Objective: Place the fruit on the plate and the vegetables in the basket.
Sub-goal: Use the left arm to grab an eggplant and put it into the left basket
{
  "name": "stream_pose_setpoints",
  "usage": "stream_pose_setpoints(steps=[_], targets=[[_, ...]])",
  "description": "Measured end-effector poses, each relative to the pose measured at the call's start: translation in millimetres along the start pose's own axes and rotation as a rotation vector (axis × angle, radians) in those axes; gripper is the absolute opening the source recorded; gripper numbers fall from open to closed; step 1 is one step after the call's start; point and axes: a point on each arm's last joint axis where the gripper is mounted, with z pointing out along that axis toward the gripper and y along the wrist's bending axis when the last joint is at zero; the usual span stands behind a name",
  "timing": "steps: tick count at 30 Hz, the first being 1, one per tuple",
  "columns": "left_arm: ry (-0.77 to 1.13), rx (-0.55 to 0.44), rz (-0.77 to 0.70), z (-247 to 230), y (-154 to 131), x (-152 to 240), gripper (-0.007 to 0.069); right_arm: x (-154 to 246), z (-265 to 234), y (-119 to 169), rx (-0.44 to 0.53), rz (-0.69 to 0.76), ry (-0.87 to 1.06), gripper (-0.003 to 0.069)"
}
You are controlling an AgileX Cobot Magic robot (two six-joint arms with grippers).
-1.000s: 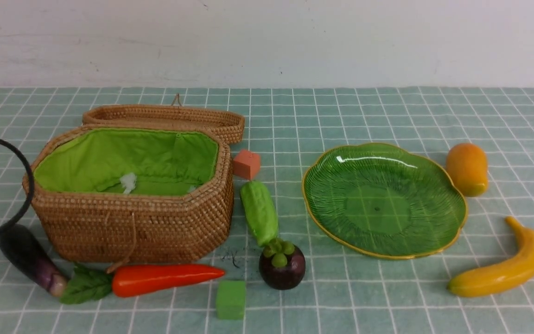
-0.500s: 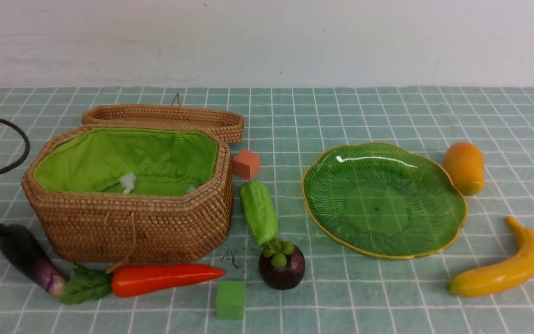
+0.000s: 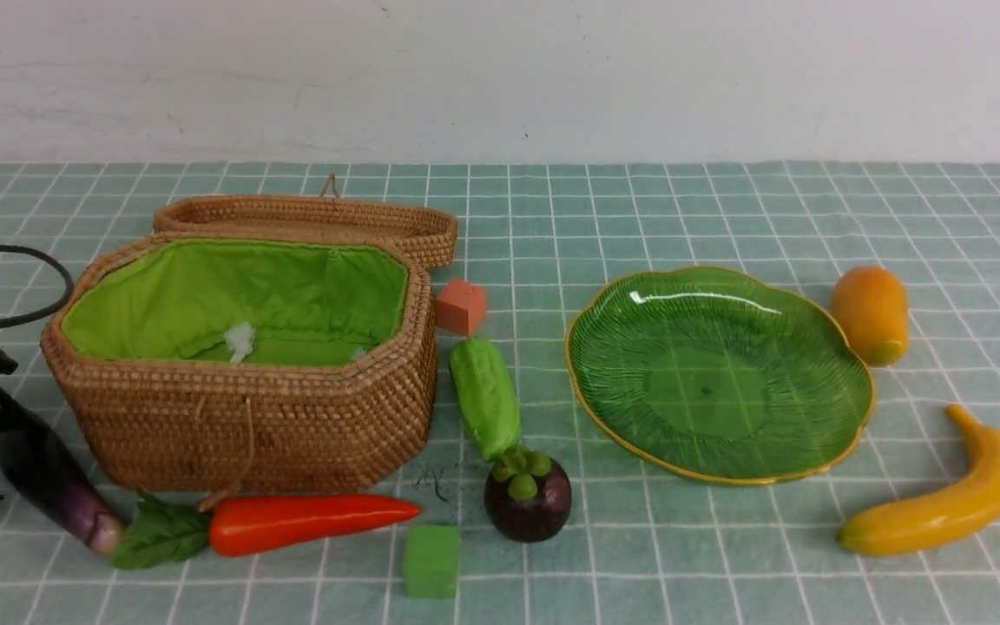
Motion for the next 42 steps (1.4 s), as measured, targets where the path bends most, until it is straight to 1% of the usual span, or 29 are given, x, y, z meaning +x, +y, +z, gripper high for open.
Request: stream_pose_setpoints(steps=[9, 12, 13, 14, 19, 23, 25, 27, 29, 30, 31, 32, 33, 34, 35, 36, 37, 38, 39, 41, 42], targets=[[-0.006, -0.011, 0.042, 5, 2, -2, 0.0512, -1, 0, 1, -0.007, 0.005, -0.008, 0.0162], [-0.005, -0.013, 0.046, 6, 2, -1, 0.0458, -1, 0, 1, -0.012, 0.007, -0.011, 0.0162], [-0.004, -0.014, 0.046, 7, 3, -1, 0.0410, -1, 0, 1, -0.013, 0.008, -0.011, 0.0162], [-0.004, -0.014, 0.046, 7, 3, -1, 0.0399, -1, 0, 1, -0.016, 0.010, -0.012, 0.0162], [-0.003, -0.015, 0.052, 7, 3, -1, 0.0401, -1, 0, 2, -0.019, 0.011, -0.014, 0.0162], [-0.001, -0.020, 0.113, -1, 1, -1, 0.0401, -1, 0, 2, -0.025, 0.014, -0.016, 0.0162], [-0.022, -0.017, 0.171, -16, -5, -2, 0.0401, -2, 0, 2, -0.026, 0.019, -0.016, 0.0162], [-0.111, 0.004, 0.266, -58, -19, -6, 0.0401, -2, 0, 2, -0.026, 0.026, -0.016, 0.0162], [-0.168, 0.021, 0.335, -83, -29, -6, 0.0401, -2, 0, 2, -0.024, 0.028, -0.020, 0.0162], [-0.173, 0.026, 0.349, -87, -32, -5, 0.0401, -2, 0, 2, -0.024, 0.028, -0.020, 0.0162], [-0.260, 0.073, 0.494, -123, -54, 0, 0.0401, -3, 0, 2, -0.021, 0.029, -0.028, 0.0162], [-0.301, 0.096, 0.588, -138, -68, 3, 0.0401, -3, 0, 2, -0.020, 0.029, -0.027, 0.0162], [-0.304, 0.104, 0.596, -141, -70, 5, 0.0401, -3, 0, 2, -0.020, 0.029, -0.028, 0.0162], [-0.365, 0.157, 0.751, -164, -95, 13, 0.0401, -3, 0, 2, -0.019, 0.028, -0.028, 0.0162], [-0.395, 0.195, 0.860, -177, -113, 21, 0.0401, -3, 0, 1, -0.014, 0.026, -0.028, 0.0162], [-0.429, 0.239, 1.035, -190, -136, 32, 0.0401, -2, 0, 0, -0.004, 0.015, -0.026, 0.0162], [-0.442, 0.268, 1.142, -195, -151, 42, 0.0401, -2, 0, -1, 0.011, 0.002, -0.024, 0.0162], [-0.461, 0.283, 1.274, -199, -165, 50, 0.0401, -2, 0, -3, 0.029, -0.012, -0.024, 0.0162], [-0.469, 0.277, 1.294, -199, -166, 49, 0.0401, -2, 0, -3, 0.030, -0.015, -0.025, 0.0162], [-0.496, 0.280, 1.579, -196, -194, 67, 0.0401, -2, 0, -7, 0.075, -0.048, -0.021, 0.0162], [-0.503, 0.257, 1.706, -190, -204, 73, 0.0401, -2, -1, -9, 0.098, -0.065, -0.014, 0.0162]])
